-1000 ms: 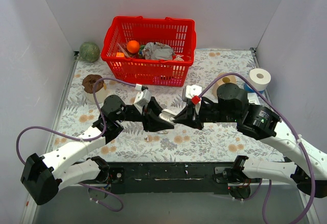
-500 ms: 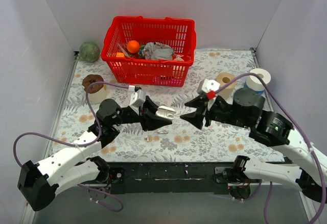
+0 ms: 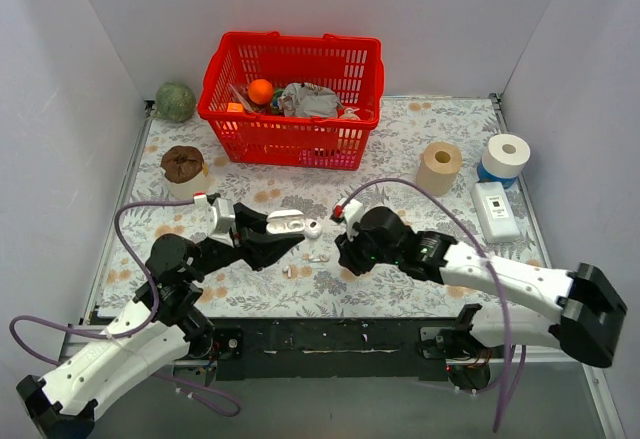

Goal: Insert the wireless bluetooth earbuds into the charging case
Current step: Pick up the earbud from the center of the board.

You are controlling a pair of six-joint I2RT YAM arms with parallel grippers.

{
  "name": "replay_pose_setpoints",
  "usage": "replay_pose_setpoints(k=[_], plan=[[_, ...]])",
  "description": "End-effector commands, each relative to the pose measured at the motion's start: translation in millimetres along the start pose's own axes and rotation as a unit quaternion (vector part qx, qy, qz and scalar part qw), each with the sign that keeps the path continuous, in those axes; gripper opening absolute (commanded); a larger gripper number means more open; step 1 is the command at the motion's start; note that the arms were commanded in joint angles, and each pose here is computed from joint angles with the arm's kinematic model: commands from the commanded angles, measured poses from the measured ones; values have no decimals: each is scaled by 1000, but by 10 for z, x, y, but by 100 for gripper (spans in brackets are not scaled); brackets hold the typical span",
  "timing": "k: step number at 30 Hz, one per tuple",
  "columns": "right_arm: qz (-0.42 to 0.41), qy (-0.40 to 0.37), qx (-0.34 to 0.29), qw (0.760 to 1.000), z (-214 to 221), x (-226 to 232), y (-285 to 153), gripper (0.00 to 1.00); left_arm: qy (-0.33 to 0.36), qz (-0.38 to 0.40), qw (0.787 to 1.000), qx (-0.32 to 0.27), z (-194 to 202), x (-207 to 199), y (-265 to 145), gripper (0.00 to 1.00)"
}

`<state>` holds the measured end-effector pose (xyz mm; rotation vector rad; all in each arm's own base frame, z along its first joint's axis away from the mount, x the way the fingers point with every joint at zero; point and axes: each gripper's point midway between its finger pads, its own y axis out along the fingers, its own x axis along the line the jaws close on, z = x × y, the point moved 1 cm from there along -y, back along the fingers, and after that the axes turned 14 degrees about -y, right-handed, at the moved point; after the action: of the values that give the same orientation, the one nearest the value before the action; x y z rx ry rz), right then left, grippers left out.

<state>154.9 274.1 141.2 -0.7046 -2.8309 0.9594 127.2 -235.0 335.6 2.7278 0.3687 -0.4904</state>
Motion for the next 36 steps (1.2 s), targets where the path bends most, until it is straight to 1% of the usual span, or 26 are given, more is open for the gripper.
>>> replay_pose_setpoints(k=[1, 3, 4, 6, 8, 10, 12, 16, 19, 26, 36], plan=[[-31, 23, -40, 998, -273, 96, 293, 41, -20, -45, 999, -1, 88, 149, -73, 0], [-23, 21, -24, 999, -189, 64, 430, 39, -21, -49, 999, -6, 89, 153, -102, 0], [-21, 19, -30, 999, -215, 53, 473, 38, -22, -50, 998, -6, 100, 159, -109, 0], [-4, 17, -18, 1000, -170, -18, 596, 35, -22, -52, 998, -7, 102, 158, -125, 0], [-11, 17, -7, 1000, -150, -19, 696, 31, -22, -53, 998, -8, 98, 154, -139, 0], [-28, 15, -14, 999, -191, 30, 751, 27, -21, -55, 998, -5, 115, 158, -154, 0], [-46, 13, -10, 999, -190, 82, 823, 27, -19, -56, 998, -7, 102, 147, -171, 0], [-58, 11, 13, 998, -109, 104, 931, 38, -16, -61, 998, -6, 115, 152, -208, 0], [-59, 13, 21, 998, -66, 80, 969, 41, -16, -61, 998, -5, 127, 147, -229, 0], [-59, 4, 47, 997, 64, 30, 978, 41, -14, -62, 998, -2, 147, 154, -239, 0], [-72, 11, 62, 995, 177, 10, 1067, 44, -24, -55, 998, 7, 199, 156, -206, 0]])
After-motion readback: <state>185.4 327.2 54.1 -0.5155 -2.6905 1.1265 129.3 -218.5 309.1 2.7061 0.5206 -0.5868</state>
